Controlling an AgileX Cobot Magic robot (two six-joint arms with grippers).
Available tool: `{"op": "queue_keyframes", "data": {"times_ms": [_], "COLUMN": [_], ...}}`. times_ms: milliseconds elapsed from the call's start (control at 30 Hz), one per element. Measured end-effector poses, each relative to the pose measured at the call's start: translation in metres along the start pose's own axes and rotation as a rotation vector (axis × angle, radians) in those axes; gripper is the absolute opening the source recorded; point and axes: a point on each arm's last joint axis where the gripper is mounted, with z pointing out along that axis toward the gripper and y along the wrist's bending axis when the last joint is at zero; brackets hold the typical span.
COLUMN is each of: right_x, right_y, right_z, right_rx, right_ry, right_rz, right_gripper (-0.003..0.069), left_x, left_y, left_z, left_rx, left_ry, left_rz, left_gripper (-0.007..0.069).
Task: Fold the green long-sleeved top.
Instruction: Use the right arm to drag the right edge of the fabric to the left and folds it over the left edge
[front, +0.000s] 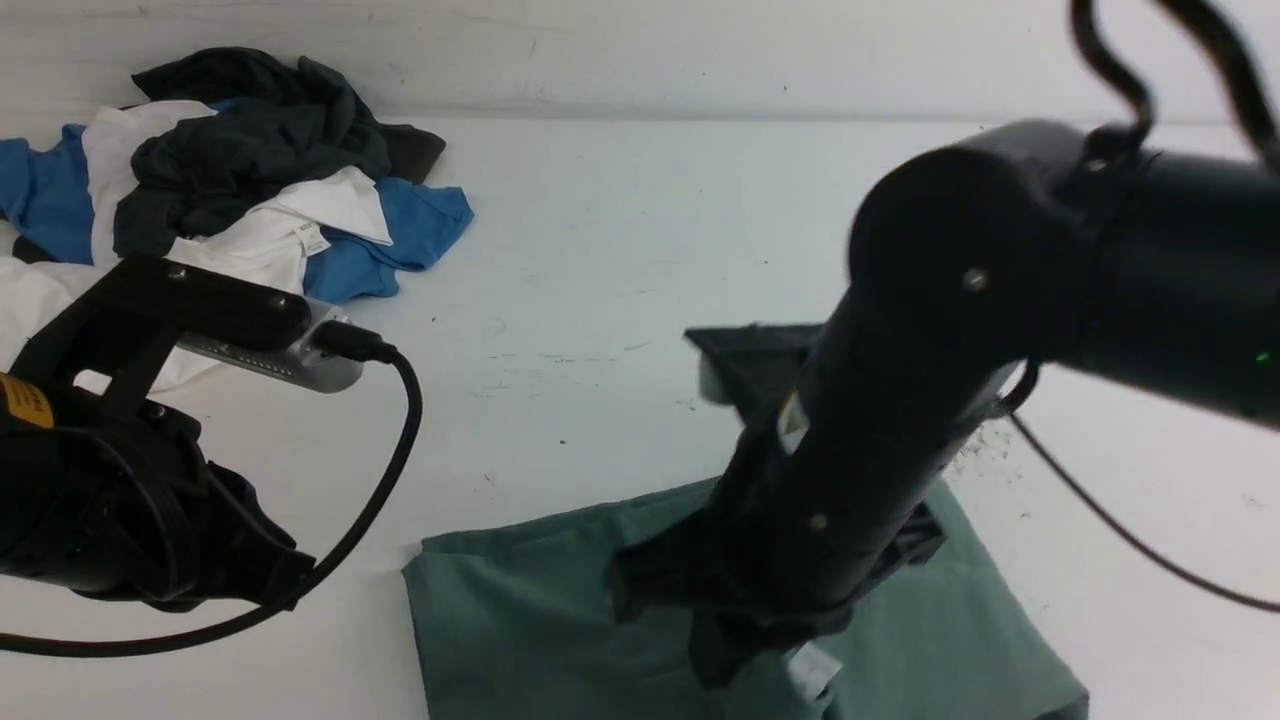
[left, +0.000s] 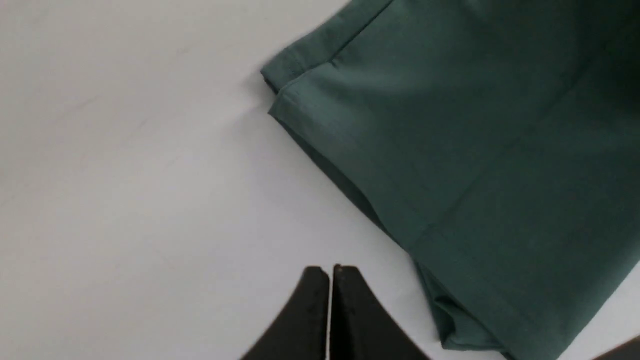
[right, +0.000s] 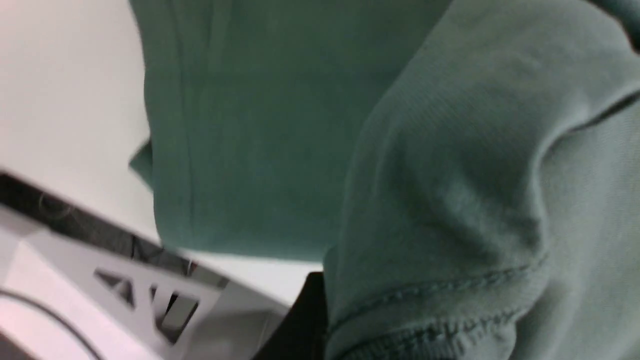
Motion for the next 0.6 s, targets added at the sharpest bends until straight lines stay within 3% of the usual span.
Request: {"op": "queue_keyframes", "data": {"times_ms": [167,433,600], "right_x": [0.001,-0.016,-0.024], "right_y": [0.025,0.05,0.06], "right_z": [0.019,-0.031,-0.06], "right_rx": [-0.088,-0.134,-0.158], "right_ry": [0.013,-0.109,-0.2], "right_rz": [-0.056,-0.133,-0.16], "right_gripper": [0.004,0.004,0.004], "left_x": [0.0,0.001,0.002], "left_y": [0.0,0.001,0.011], "left_z": [0.0,-0.001,-0.022], "left_rx": [0.0,-0.009,-0.101], "left_ry": [0.001,0.0,-0.065], "left_rz": [0.0,-0.005,-0.062], "left_gripper": [-0.0004,-0.0004,-0.0004]}}
